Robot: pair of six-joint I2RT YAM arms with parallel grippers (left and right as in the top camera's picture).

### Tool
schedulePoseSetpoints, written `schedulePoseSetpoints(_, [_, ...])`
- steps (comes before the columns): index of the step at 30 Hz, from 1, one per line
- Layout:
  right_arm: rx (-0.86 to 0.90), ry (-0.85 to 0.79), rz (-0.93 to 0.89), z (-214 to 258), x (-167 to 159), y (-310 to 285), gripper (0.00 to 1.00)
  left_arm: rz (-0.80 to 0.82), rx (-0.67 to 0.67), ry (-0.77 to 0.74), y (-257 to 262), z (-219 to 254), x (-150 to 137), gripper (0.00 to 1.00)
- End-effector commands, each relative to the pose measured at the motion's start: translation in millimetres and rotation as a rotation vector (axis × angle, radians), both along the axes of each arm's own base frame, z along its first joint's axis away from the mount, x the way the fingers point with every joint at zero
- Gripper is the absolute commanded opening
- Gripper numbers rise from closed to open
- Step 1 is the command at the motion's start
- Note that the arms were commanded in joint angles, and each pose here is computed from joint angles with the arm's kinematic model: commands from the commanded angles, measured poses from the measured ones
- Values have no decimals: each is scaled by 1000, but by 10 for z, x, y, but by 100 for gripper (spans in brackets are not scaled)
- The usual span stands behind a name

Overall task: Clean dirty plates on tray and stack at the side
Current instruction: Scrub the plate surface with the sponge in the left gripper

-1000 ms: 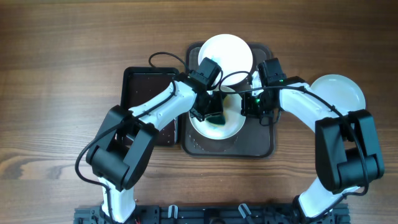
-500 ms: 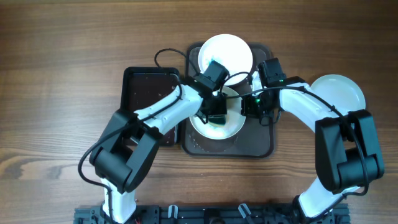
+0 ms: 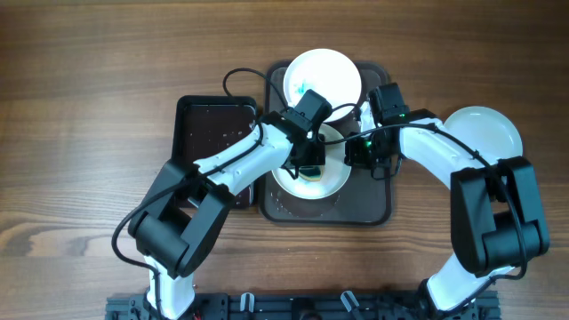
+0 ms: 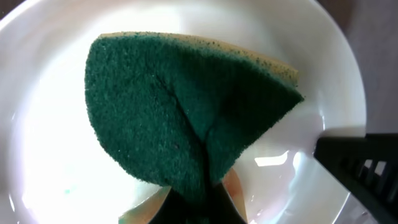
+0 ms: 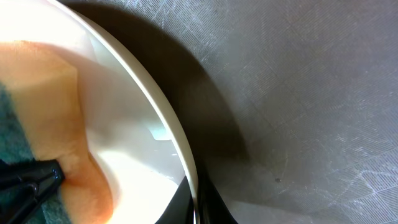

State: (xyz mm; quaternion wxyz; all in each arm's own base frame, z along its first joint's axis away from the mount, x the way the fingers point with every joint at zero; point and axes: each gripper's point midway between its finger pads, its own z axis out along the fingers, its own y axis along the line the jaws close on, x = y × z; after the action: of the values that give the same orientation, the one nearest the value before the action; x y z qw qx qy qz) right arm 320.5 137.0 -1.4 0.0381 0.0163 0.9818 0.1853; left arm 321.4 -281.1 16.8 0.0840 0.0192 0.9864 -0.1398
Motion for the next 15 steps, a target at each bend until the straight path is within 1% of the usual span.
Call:
schedulePoseSetpoints(1, [-70, 49, -18, -190, -129, -121, 4, -9, -155, 75, -225, -27, -43, 4])
schedulePoseSetpoints(2, [-70, 49, -18, -190, -130, -121, 4, -32, -202, 124, -324, -44, -135, 4])
schedulePoseSetpoints(4, [-71, 51, -19, -191, -135, -122, 4, -61, -232, 187, -412, -96, -279, 4])
schedulePoseSetpoints(6, [-71, 52, -19, -191, -136, -122, 4, -82, -241, 231, -456, -120, -400, 4])
schedulePoseSetpoints(9, [-71, 52, -19, -191, -136, -122, 4, -88, -207, 274, -414, -159, -531, 4])
schedulePoseSetpoints(11, [-70, 52, -19, -191, -136, -122, 4, -51, -135, 293, -232, -222, -543, 4])
schedulePoseSetpoints(14, [-70, 51, -19, -191, -135, -122, 4, 16, -10, 289, 107, -309, -475, 4])
schedulePoseSetpoints(15, [-70, 51, -20, -191, -134, -121, 4, 51, 65, 277, 308, -348, -427, 4])
